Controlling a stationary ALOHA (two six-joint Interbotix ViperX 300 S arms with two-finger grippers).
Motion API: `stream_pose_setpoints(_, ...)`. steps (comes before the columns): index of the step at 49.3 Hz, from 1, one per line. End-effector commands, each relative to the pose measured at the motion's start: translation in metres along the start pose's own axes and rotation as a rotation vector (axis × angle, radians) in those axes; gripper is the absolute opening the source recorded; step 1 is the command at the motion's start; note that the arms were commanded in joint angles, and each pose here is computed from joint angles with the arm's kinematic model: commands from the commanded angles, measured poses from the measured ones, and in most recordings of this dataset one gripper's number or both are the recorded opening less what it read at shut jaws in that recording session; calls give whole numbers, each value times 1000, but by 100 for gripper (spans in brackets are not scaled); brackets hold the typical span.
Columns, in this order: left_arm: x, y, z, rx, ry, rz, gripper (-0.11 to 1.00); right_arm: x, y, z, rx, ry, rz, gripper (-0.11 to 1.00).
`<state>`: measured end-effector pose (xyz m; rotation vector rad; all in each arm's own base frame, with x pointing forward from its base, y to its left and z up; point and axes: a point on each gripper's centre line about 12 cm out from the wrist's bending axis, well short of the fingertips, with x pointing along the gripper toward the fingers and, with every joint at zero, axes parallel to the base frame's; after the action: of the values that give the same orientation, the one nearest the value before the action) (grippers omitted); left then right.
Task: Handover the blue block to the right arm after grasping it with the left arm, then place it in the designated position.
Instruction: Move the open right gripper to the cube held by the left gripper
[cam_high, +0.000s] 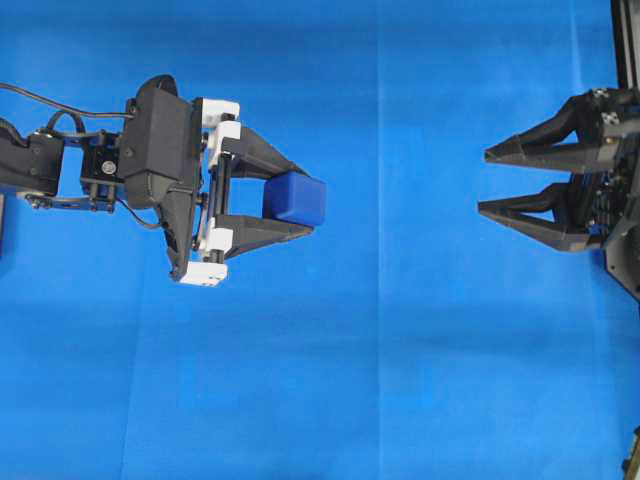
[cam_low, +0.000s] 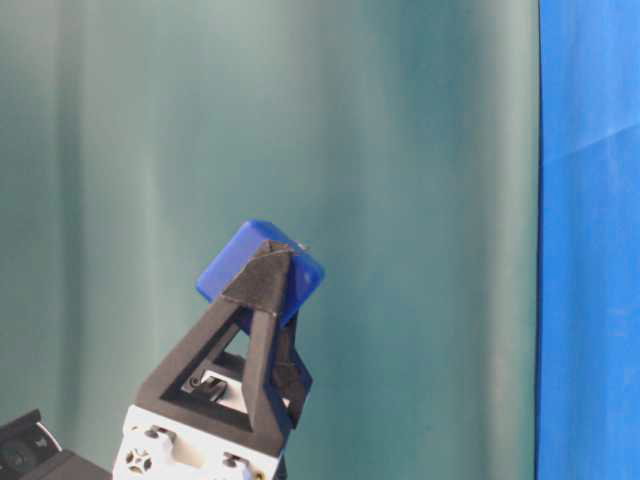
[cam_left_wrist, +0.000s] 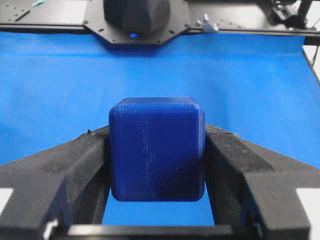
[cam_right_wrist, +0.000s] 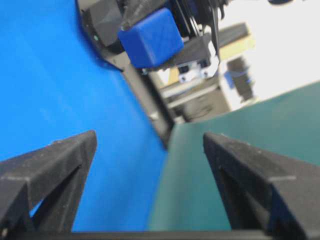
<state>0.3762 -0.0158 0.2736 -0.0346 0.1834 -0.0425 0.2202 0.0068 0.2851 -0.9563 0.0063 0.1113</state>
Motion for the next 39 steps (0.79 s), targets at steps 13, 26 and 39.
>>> stream_pose_setpoints(13, -4, 1, 15, -5, -49, 3, 46, 3, -5, 9, -336, -43, 11, 94)
stream_pose_setpoints(26, -4, 1, 16, -8, -54, 2, 46, 3, -5, 10, -369, -45, 12, 94)
stream_pose_setpoints(39, -4, 1, 16, -10, -54, 2, 46, 3, -5, 9, -368, -42, 13, 94)
